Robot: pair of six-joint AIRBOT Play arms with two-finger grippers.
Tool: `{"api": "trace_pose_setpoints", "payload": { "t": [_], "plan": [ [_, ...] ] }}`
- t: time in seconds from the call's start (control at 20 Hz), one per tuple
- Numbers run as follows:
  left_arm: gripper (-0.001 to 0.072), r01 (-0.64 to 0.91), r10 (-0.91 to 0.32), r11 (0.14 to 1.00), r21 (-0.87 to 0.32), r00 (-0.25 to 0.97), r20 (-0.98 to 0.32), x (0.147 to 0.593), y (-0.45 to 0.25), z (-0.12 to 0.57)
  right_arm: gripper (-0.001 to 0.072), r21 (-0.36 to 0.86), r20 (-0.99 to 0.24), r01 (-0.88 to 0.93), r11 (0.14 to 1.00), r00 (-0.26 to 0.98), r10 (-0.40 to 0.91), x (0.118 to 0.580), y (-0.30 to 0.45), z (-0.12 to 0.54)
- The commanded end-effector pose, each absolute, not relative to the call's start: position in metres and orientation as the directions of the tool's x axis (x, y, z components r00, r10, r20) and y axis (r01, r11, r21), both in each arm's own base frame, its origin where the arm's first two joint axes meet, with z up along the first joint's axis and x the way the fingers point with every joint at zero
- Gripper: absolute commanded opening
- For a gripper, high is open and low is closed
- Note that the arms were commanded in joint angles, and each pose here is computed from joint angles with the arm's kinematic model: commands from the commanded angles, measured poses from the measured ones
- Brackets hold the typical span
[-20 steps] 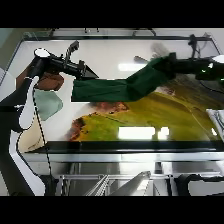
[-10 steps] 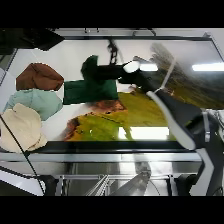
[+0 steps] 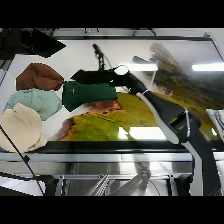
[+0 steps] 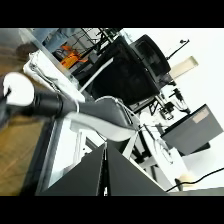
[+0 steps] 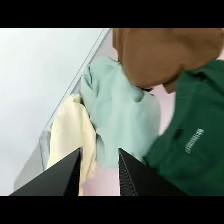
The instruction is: Fold the shirts.
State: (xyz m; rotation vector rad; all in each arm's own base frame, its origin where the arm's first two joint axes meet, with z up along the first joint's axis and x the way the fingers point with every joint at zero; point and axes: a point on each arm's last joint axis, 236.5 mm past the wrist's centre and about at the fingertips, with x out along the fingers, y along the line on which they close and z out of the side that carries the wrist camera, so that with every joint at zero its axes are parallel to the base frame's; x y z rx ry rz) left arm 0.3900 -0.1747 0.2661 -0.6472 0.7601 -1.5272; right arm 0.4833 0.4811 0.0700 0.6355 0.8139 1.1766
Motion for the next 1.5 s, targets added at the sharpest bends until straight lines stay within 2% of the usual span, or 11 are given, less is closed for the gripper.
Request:
{"api": "trace_pose_setpoints", "payload": {
  "t": [0.0, 0.2, 0.3, 0.4, 0.7, 0.85, 0.95, 1.0, 1.1, 1.25, 1.45],
  "plan": [
    [0.0006, 0.601, -0.998, -0.027, -0.799, -0.061, -0.013, 0.388, -0.162, 0.256, 0.0288, 0.823, -0.317, -0.455, 0.339, 0.127, 0.94, 0.504, 0.382, 0.063],
    [0.0011, 0.602, -0.998, 0.041, -0.798, 0.055, -0.01, 0.394, -0.131, 0.262, 0.0675, 0.771, -0.577, -0.211, 0.601, 0.167, 0.799, 0.536, 0.277, -0.018],
    [0.0106, 0.601, -0.997, 0.058, -0.797, 0.082, -0.011, 0.397, -0.122, 0.262, 0.0677, 0.761, -0.604, -0.188, 0.62, 0.144, 0.784, 0.535, 0.273, -0.044],
    [0.0466, 0.601, -0.996, 0.061, -0.797, 0.087, -0.011, 0.398, -0.121, 0.262, 0.0677, 0.765, -0.613, -0.166, 0.622, 0.112, 0.783, 0.53, 0.282, -0.067],
    [0.0496, 0.601, -0.996, 0.059, -0.797, 0.084, -0.011, 0.399, -0.126, 0.262, 0.0661, 0.782, -0.609, -0.126, 0.611, 0.058, 0.791, 0.51, 0.332, -0.111],
    [0.0495, 0.601, -0.996, 0.059, -0.797, 0.084, -0.011, 0.399, -0.126, 0.262, 0.0552, 0.815, -0.562, -0.143, 0.561, 0.038, 0.826, 0.497, 0.37, -0.108],
    [0.0447, 0.601, -0.997, 0.055, -0.797, 0.077, -0.011, 0.397, -0.126, 0.262, 0.0096, 0.839, -0.523, -0.161, 0.52, 0.032, 0.852, 0.491, 0.389, -0.097],
    [0.0294, 0.601, -0.998, 0.051, -0.797, 0.068, -0.012, 0.395, -0.126, 0.262, 0.0019, 0.852, -0.498, -0.174, 0.495, 0.03, 0.867, 0.489, 0.394, -0.087],
    [0.0093, 0.602, -0.999, 0.035, -0.797, 0.04, -0.013, 0.388, -0.126, 0.262, 0.0018, 0.856, -0.466, -0.23, 0.464, 0.047, 0.883, 0.493, 0.395, -0.051],
    [0.0075, 0.603, -1.0, 0.024, -0.798, 0.021, -0.015, 0.384, -0.126, 0.261, 0.0016, 0.821, -0.432, -0.332, 0.465, 0.171, 0.886, 0.518, 0.36, 0.038],
    [0.0074, 0.601, -1.0, 0.03, -0.798, 0.021, -0.022, 0.384, -0.126, 0.26, 0.0017, 0.636, -0.536, -0.264, 0.725, 0.524, 0.662, 0.565, 0.195, 0.145]
  ]
}}
